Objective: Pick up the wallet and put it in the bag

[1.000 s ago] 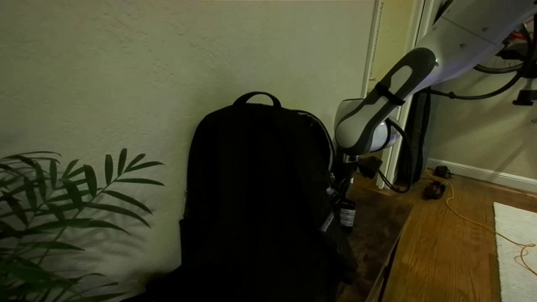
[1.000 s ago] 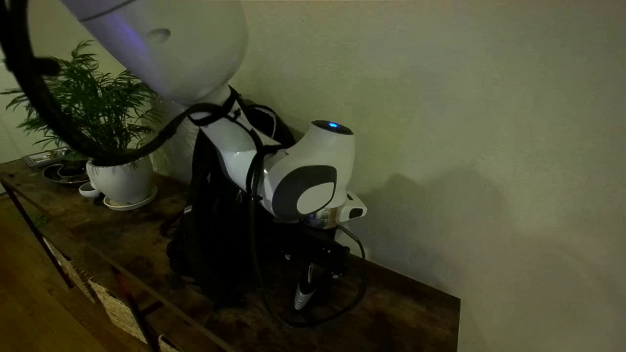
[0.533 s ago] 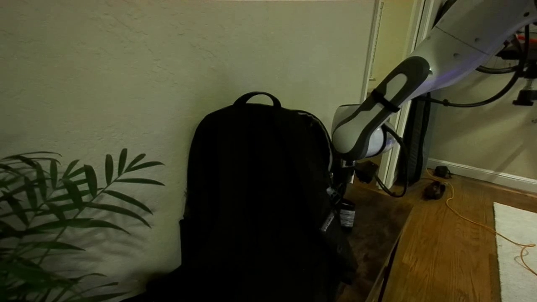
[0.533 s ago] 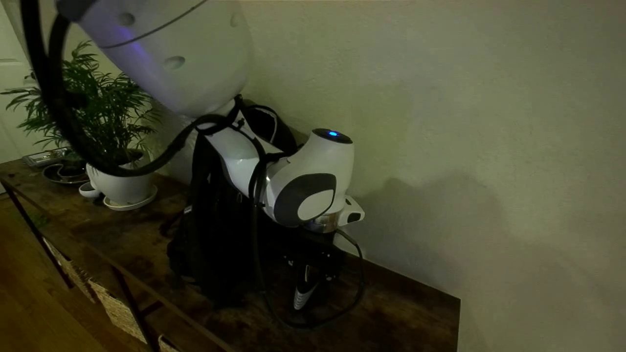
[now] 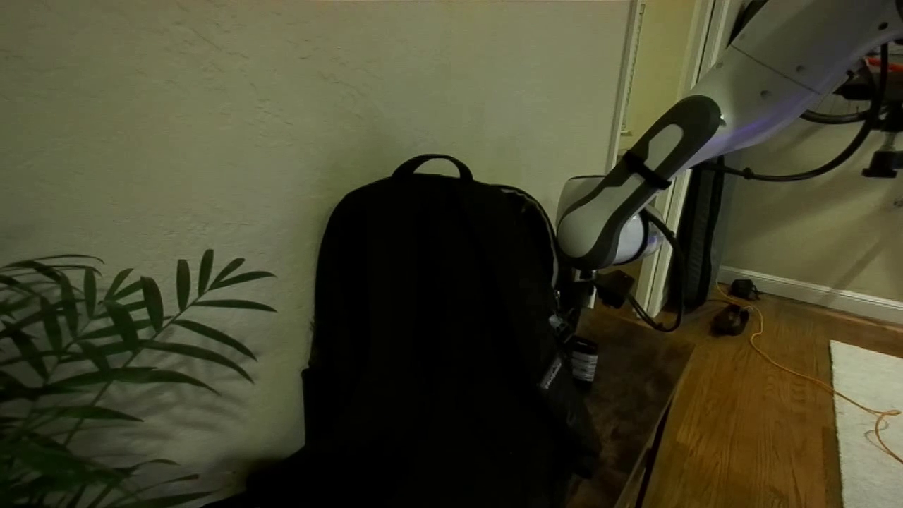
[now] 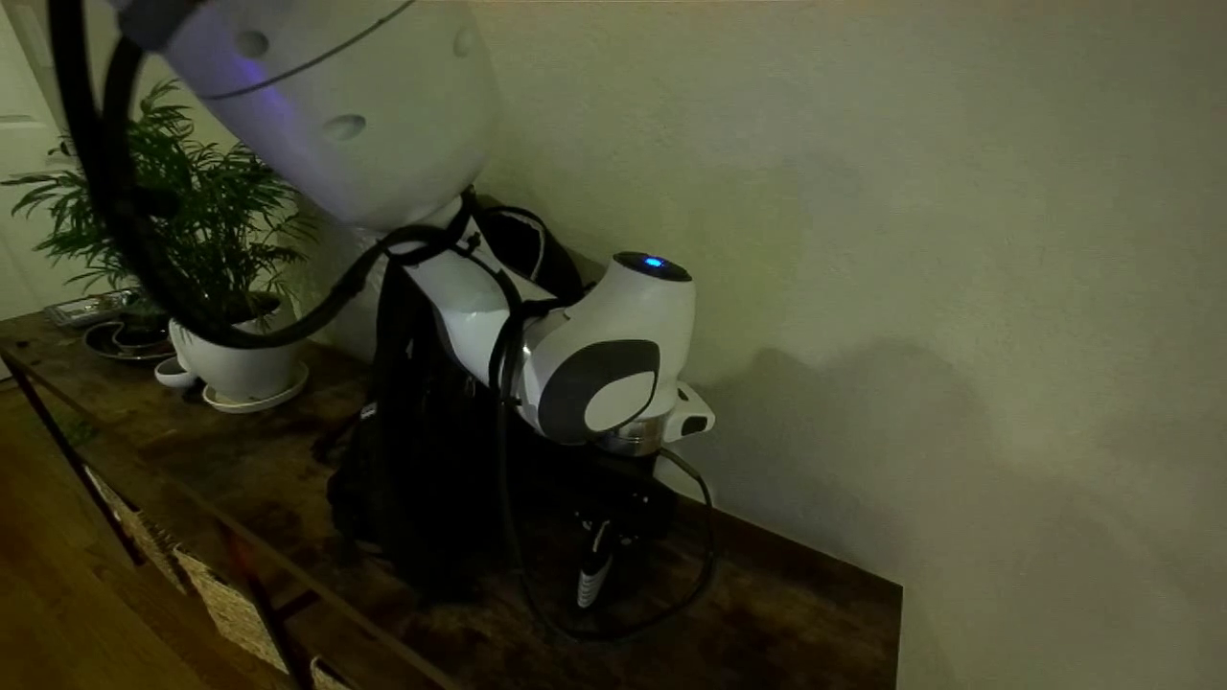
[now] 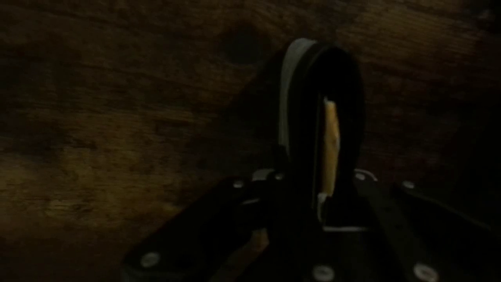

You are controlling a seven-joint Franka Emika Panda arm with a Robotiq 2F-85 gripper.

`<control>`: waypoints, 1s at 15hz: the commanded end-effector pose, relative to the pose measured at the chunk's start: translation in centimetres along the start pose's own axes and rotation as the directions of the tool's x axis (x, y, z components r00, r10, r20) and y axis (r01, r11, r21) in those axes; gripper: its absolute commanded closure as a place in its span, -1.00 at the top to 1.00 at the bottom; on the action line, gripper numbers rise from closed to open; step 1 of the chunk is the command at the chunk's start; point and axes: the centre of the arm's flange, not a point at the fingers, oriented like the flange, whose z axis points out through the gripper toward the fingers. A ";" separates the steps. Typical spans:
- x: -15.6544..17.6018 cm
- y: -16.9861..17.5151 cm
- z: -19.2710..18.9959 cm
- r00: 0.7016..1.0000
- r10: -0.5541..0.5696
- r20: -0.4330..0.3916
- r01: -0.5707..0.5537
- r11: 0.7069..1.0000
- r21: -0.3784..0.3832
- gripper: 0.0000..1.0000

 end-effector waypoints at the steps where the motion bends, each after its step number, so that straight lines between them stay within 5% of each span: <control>1: -2.0 -0.2 -1.4 1.000 -0.004 0.022 0.004 1.000 0.018 -0.96; 15: -7.8 -3.7 -8.6 0.996 -0.051 0.077 0.056 0.996 -0.070 -0.90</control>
